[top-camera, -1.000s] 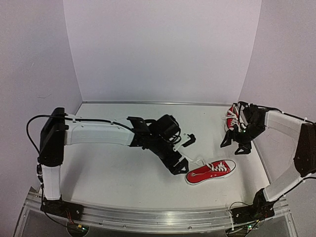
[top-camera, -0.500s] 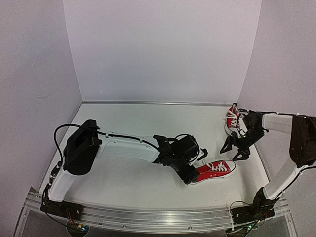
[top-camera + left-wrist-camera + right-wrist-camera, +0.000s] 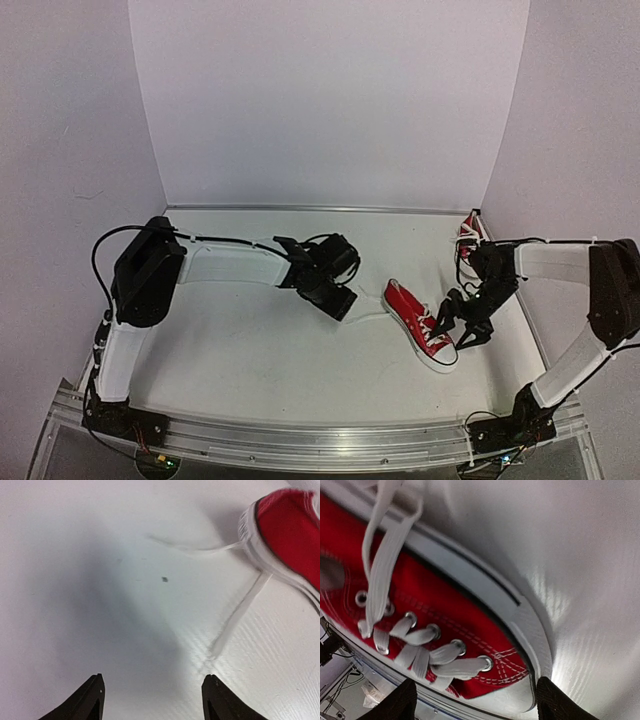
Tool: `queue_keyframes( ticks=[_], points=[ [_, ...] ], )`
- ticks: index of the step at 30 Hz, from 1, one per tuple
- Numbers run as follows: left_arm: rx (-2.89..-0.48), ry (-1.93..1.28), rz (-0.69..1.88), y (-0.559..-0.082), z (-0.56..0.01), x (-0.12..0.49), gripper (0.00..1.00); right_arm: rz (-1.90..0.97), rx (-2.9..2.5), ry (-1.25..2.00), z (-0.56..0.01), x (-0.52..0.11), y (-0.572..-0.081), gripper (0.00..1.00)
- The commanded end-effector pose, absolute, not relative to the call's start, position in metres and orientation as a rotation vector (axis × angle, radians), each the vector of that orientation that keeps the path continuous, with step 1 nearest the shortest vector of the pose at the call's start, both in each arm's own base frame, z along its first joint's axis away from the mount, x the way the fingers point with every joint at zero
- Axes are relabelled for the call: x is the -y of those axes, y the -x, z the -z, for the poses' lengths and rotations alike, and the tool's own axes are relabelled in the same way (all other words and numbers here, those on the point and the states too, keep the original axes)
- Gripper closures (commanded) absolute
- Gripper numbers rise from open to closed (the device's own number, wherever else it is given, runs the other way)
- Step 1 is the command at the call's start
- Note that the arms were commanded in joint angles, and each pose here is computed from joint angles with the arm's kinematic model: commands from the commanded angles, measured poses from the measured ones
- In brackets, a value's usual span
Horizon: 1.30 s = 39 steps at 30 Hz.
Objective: Tie the shoes
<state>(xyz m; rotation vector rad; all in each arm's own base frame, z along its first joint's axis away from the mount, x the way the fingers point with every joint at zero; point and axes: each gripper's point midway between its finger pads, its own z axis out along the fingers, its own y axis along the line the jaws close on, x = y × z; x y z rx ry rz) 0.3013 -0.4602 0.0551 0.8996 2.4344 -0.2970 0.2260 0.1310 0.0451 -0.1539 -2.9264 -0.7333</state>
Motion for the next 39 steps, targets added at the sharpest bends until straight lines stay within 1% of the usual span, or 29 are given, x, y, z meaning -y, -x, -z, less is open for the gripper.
queue_keyframes(
  ticks=[1,4,10,16,21,24,26,29,32,39],
  points=[
    [-2.389,-0.802,0.432,-0.298,-0.112,0.454,0.27,1.095,2.829,0.005,-0.074,-0.187,-0.224,0.21],
    [-2.403,-0.790,0.470,-0.289,-0.113,0.448,0.25,1.035,2.916,-0.046,-0.076,-0.182,-0.239,0.21],
    [-2.424,-0.774,0.461,-0.283,-0.115,0.436,0.24,0.813,3.064,-0.116,-0.066,-0.166,-0.273,0.21],
    [-2.409,-0.775,0.441,-0.284,-0.127,0.432,0.23,0.704,3.096,0.047,-0.070,-0.152,-0.269,0.23],
    [-2.403,-0.782,0.424,-0.283,-0.132,0.427,0.23,0.693,3.207,0.178,-0.102,-0.140,-0.270,0.26],
    [-2.405,-0.800,0.415,-0.281,-0.132,0.425,0.23,0.693,3.248,0.341,-0.121,-0.131,-0.266,0.25],
    [-2.400,-0.813,0.406,-0.282,-0.133,0.424,0.23,0.577,3.254,0.532,-0.117,-0.113,-0.257,0.23],
    [-2.389,-0.838,0.396,-0.282,-0.137,0.425,0.22,0.450,3.245,0.807,-0.107,-0.090,-0.245,0.31],
    [-2.381,-0.867,0.395,-0.282,-0.140,0.426,0.22,0.371,3.234,0.973,-0.097,-0.078,-0.246,0.32],
    [-2.352,-0.944,0.373,-0.280,-0.148,0.425,0.22,0.296,3.225,1.198,-0.077,-0.061,-0.246,0.36]
  ],
)
